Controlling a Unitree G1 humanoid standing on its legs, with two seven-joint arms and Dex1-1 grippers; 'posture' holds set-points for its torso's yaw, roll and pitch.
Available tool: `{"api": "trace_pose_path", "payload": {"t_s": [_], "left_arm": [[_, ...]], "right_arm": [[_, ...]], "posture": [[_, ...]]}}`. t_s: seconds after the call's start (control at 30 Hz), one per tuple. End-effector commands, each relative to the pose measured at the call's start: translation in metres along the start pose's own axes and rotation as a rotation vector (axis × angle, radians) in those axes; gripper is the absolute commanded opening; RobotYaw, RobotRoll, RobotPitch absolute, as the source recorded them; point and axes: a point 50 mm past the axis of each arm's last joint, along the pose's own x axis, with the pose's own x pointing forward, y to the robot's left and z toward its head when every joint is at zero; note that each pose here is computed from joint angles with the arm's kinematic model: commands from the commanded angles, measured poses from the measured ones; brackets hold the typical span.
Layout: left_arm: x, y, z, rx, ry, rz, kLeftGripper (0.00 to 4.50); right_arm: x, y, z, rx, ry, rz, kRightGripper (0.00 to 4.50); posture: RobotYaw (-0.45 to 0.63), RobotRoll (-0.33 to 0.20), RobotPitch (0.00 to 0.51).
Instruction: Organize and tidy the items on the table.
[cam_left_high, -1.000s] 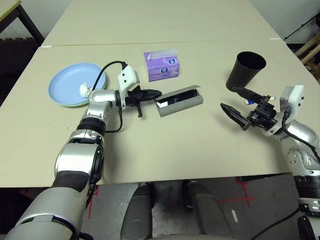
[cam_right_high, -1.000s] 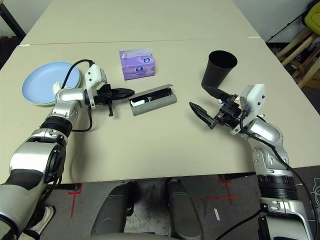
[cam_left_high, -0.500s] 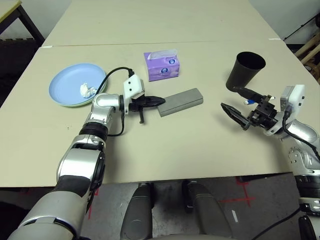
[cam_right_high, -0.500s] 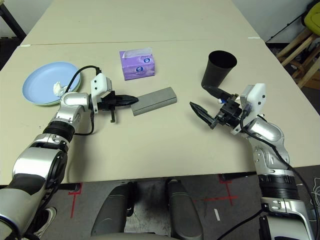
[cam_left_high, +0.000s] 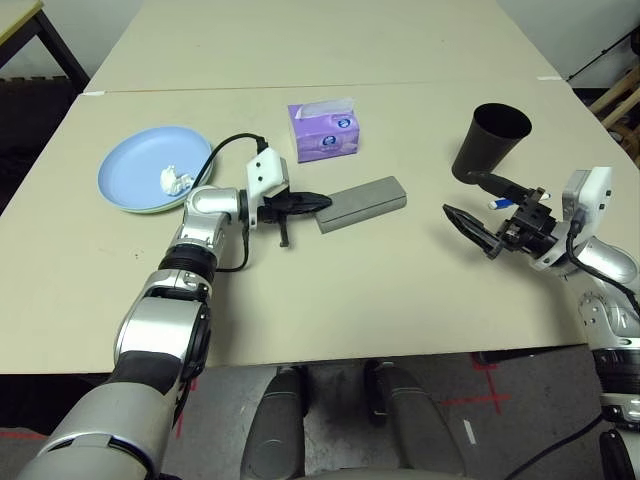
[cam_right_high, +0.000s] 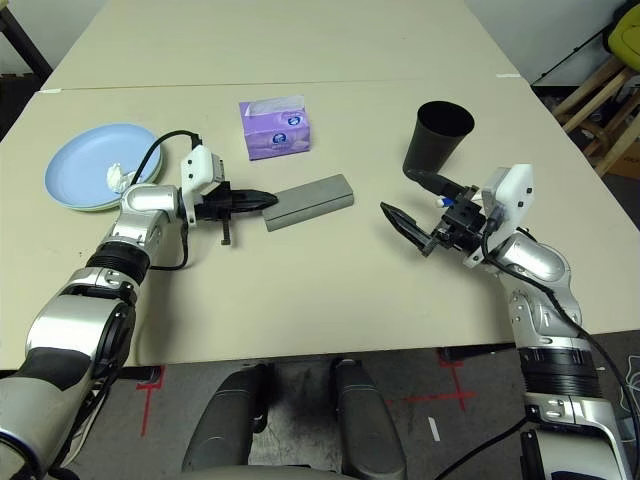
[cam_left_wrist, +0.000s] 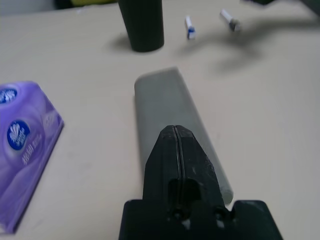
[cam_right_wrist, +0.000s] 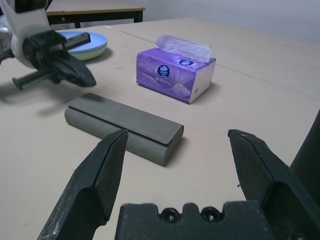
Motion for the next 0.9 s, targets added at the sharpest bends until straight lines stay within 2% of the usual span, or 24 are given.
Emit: {"api": "trace_pose_path", "payload": {"t_s": [0.03, 0.2, 0.33, 0.77, 0.9], "left_arm": [[0.002, -0.003, 0.009, -0.020, -0.069, -0.036, 0.99], [0.004, -0.006, 0.022, 0.015, -0.104, -0.072, 2.80], [0.006, -0.006, 0.025, 0.010, -0.101, -0.084, 4.43], [0.000, -0.021, 0.004, 0.004, -0.040, -0.143, 4.43], [0.004, -0.021, 0.004, 0.004, -0.048, -0.143, 4.43]], "right_arm": [[0.001, 0.000, 0.002, 0.004, -0.001, 0.009, 4.50], [0.004, -0.002, 0.005, 0.000, -0.008, 0.015, 4.50], [0.006, -0.003, 0.007, -0.003, -0.013, 0.018, 4.50], [0.000, -0.007, 0.007, -0.005, 0.015, 0.002, 4.50], [-0.007, -0.015, 0.009, -0.007, 0.089, -0.012, 4.50]], "posture": [[0.02, 0.000, 0.202], [0.02, 0.000, 0.196], [0.02, 0.000, 0.190], [0.00, 0.000, 0.185], [-0.01, 0.000, 0.183]]}}
